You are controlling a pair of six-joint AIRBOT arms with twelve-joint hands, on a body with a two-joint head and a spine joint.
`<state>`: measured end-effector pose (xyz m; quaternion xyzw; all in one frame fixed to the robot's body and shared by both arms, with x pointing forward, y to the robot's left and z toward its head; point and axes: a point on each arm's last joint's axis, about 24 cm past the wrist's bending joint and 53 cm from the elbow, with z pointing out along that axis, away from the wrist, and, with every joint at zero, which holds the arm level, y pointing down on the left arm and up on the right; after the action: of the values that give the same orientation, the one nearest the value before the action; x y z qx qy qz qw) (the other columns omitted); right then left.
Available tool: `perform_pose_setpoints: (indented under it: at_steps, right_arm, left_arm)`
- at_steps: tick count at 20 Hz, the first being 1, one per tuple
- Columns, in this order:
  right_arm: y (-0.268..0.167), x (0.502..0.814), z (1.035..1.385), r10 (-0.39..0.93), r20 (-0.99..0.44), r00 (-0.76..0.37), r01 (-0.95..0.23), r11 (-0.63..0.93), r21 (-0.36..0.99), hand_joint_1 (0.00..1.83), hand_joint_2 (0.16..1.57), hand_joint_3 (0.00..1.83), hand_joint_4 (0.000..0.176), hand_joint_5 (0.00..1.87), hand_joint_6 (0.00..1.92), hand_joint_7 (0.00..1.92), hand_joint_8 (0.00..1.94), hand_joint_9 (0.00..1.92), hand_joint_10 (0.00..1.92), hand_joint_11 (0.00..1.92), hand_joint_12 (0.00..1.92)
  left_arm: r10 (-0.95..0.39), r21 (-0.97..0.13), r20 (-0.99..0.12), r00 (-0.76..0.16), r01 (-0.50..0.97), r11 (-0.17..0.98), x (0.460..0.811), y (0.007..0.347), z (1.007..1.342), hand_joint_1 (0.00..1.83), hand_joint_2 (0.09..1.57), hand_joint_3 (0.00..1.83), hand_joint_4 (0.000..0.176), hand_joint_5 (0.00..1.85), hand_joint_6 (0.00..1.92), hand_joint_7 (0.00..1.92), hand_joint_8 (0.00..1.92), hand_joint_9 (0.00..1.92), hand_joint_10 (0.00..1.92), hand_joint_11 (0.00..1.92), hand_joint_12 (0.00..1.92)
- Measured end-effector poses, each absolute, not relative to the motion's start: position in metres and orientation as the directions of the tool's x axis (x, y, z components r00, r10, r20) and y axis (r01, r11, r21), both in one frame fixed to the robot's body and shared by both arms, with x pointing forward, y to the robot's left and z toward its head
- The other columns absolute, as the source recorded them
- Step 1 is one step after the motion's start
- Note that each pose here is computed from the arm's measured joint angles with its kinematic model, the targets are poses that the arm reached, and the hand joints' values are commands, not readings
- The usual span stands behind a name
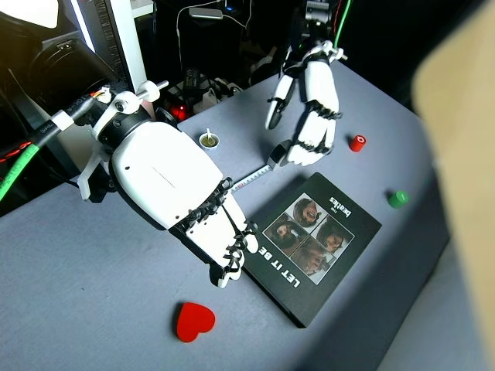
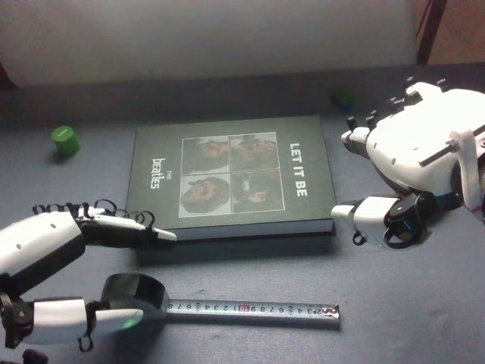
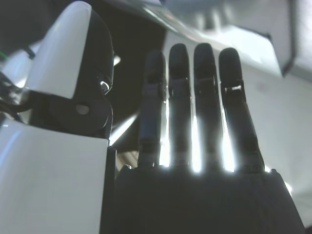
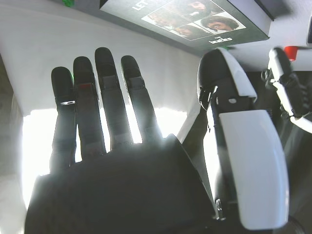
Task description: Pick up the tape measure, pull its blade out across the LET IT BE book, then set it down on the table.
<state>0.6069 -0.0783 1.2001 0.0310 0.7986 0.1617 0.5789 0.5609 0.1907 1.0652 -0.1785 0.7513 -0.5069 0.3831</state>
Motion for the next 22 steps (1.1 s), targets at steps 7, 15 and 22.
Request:
perform_pose_setpoints:
  at_steps: [7, 15, 22]
  right_arm:
    - [-0.078, 0.607, 1.2, 0.237, -0.914, -0.329, -0.14, 0.945, 0.295, 0.2, 1.2, 0.0, 0.0, 0.27, 0.0, 0.41, 0.0, 0.36, 0.0, 0.01, 0.99]
    - [-0.077, 0.607, 1.201, 0.235, -0.915, -0.327, -0.145, 0.945, 0.294, 0.2, 1.2, 0.0, 0.0, 0.29, 0.0, 0.41, 0.0, 0.36, 0.0, 0.01, 0.99]
    - [-0.077, 0.607, 1.201, 0.234, -0.917, -0.324, -0.147, 0.945, 0.293, 0.2, 1.2, 0.0, 0.0, 0.29, 0.0, 0.43, 0.01, 0.39, 0.01, 0.05, 1.01]
  left_arm:
    - [-0.647, -0.888, -0.416, -0.639, 0.134, 0.44, 0.57, 0.194, 1.053, 1.02, 1.07, 0.0, 0.0, 0.64, 0.0, 0.67, 0.0, 0.6, 0.0, 0.29, 0.79]
    - [-0.642, -0.878, -0.42, -0.641, 0.109, 0.466, 0.567, 0.205, 1.035, 1.02, 1.07, 0.0, 0.0, 0.62, 0.0, 0.66, 0.0, 0.61, 0.0, 0.3, 0.79]
    - [-0.62, -0.86, -0.447, -0.645, 0.119, 0.496, 0.566, 0.208, 1.025, 1.08, 1.08, 0.0, 0.0, 0.76, 0.01, 0.79, 0.01, 0.72, 0.01, 0.38, 0.79]
